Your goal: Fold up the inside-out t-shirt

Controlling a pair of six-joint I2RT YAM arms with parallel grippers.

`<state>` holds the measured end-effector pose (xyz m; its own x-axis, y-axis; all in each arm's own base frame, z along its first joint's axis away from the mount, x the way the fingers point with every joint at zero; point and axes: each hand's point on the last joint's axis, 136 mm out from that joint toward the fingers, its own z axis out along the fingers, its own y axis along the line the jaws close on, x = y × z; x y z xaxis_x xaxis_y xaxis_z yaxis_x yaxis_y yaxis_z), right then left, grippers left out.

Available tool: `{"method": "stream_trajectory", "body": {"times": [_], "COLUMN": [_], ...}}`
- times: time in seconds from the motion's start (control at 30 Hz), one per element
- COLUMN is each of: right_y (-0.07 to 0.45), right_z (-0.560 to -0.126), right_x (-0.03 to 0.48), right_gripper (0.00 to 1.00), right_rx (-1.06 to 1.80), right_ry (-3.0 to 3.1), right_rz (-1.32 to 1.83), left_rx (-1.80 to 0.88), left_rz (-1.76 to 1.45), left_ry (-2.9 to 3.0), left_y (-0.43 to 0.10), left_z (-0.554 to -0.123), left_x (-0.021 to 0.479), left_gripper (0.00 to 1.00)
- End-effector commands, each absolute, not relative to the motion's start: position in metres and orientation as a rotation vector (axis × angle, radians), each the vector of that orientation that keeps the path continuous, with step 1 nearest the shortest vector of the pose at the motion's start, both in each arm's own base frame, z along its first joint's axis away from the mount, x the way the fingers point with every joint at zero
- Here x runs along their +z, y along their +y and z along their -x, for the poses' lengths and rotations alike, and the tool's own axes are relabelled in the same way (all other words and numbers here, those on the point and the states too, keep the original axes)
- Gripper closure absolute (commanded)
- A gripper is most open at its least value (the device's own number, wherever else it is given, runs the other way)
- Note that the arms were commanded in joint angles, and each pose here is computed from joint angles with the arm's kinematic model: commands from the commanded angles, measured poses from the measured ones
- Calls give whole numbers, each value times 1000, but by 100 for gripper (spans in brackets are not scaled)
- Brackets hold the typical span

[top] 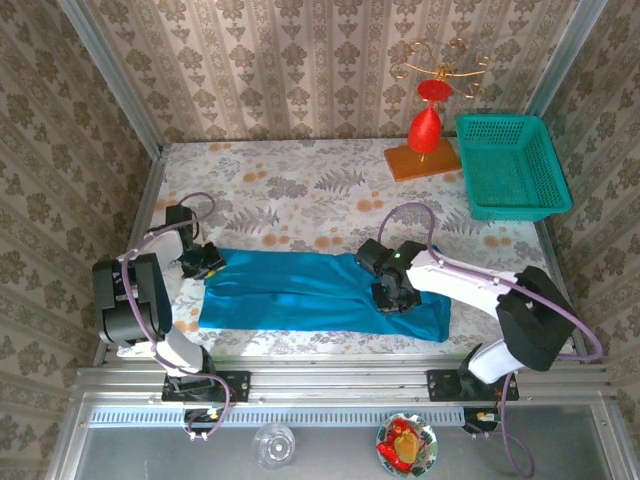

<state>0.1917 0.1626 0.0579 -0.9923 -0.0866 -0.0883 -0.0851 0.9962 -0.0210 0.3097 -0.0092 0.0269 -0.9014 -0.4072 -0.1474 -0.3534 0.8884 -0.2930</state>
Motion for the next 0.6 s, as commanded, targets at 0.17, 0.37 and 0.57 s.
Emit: {"method": "stream_trajectory", "body": {"times": [0.17,0.37,0.57], "right_y": [124,70,51], "right_z": [-210,-210,-223], "right_x": [88,63,52], "right_gripper": [58,55,53], "right_rx": [73,-32,89], "right_ry": [2975,3020,2968], "right_rz": [-59,-267,-572], "left_rx": [-408,-530,-669], "left_rz": [422,120,-220], "left_ry": [2734,2780,2790], "left_y": [-31,-115,-228], "left_z": [-324,-310,-271], "left_x": [83,96,101], "left_gripper": [72,73,71]}}
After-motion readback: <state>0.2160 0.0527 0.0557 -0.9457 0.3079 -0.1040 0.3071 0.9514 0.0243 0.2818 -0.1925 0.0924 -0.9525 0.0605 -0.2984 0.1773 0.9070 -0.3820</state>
